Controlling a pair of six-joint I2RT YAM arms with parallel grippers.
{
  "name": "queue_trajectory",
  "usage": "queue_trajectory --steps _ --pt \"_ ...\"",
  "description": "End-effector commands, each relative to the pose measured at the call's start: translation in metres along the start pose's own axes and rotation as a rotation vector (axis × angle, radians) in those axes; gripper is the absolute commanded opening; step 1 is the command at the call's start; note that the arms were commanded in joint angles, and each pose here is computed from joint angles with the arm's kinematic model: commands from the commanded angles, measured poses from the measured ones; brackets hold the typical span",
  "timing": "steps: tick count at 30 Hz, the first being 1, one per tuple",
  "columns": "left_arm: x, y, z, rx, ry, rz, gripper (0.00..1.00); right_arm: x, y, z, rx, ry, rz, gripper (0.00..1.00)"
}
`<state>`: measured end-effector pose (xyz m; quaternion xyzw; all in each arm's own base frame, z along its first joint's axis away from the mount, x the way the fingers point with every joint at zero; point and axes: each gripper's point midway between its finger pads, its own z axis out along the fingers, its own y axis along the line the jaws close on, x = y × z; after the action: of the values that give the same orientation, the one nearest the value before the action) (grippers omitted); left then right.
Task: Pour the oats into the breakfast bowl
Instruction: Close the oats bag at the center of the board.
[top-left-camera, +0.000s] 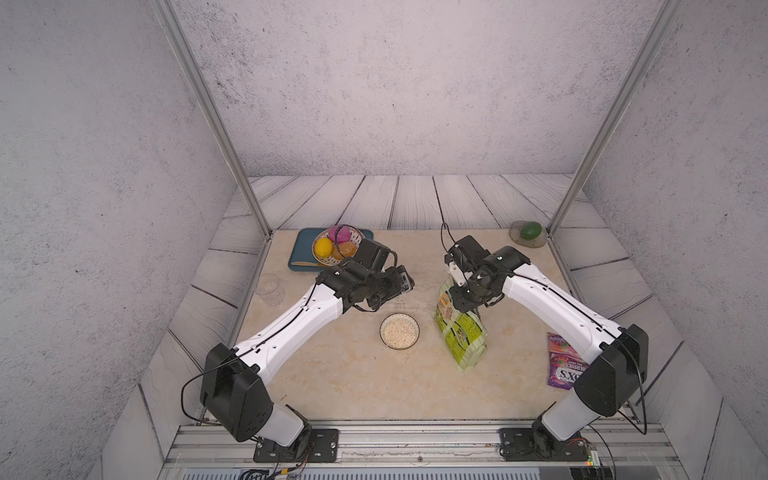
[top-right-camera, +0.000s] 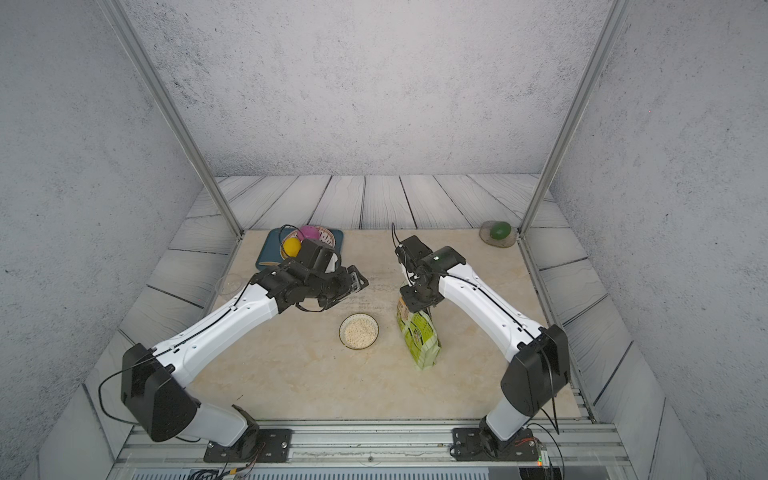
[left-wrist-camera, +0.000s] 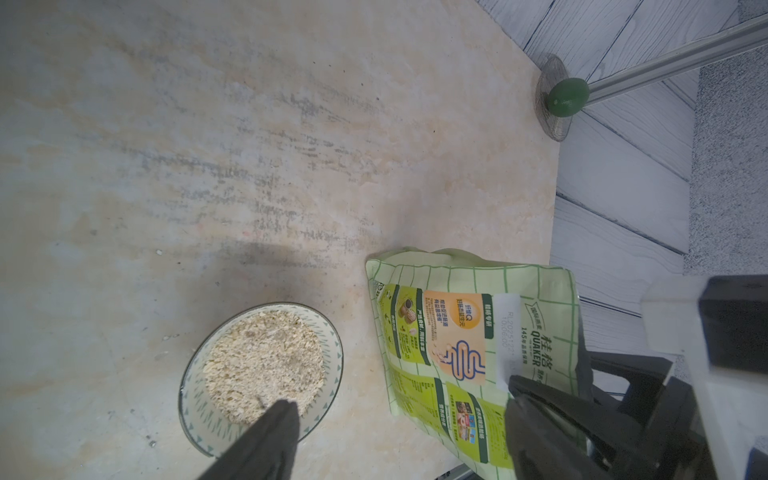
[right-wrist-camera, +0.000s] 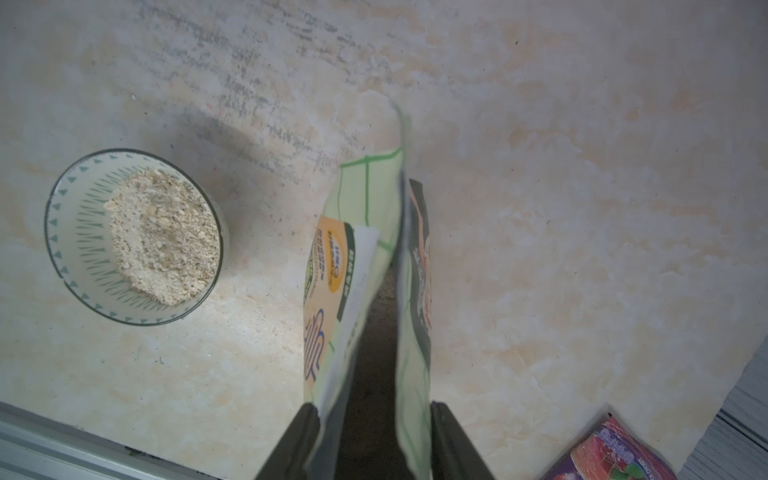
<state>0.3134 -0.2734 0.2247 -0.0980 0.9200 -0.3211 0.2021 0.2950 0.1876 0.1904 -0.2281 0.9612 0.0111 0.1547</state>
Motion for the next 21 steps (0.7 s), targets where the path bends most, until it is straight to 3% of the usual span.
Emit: queue_trajectory --steps 1,2,3,11,12,14,15,17,21 --pt "0.004 0.001 -0.005 -0.002 0.004 0.004 0.83 0.009 0.002 -0.008 -0.021 0.019 0.014 0.26" --pt "0.003 0.000 -0.005 -0.002 0.003 0.004 0.83 0.008 0.001 -0.009 -0.017 0.020 0.011 0.09" --pt "0.004 0.000 -0.005 -0.001 0.004 0.004 0.83 0.008 0.000 -0.010 -0.012 0.019 0.009 0.00" --pt "0.001 -0.002 -0.004 -0.002 0.002 0.002 0.82 0.004 -0.005 -0.020 0.027 0.027 -0.026 0.00" --pt "0.001 -0.002 -0.004 -0.004 0.001 0.001 0.82 0.007 -0.004 -0.021 0.020 0.038 -0.020 0.02" --pt "0.001 -0.002 -0.004 -0.006 -0.001 -0.001 0.82 0.014 -0.001 -0.021 -0.002 0.046 -0.009 0.34" --pt "0.001 -0.002 -0.004 -0.006 -0.001 -0.002 0.82 0.018 -0.001 -0.022 -0.004 0.045 -0.005 0.43" --pt "0.000 -0.002 -0.004 -0.005 -0.001 -0.004 0.82 0.026 -0.002 -0.022 -0.004 0.047 -0.001 0.49" --pt "0.000 -0.004 0.000 -0.001 0.007 -0.009 0.82 0.046 -0.002 -0.017 -0.016 0.073 0.005 0.47"
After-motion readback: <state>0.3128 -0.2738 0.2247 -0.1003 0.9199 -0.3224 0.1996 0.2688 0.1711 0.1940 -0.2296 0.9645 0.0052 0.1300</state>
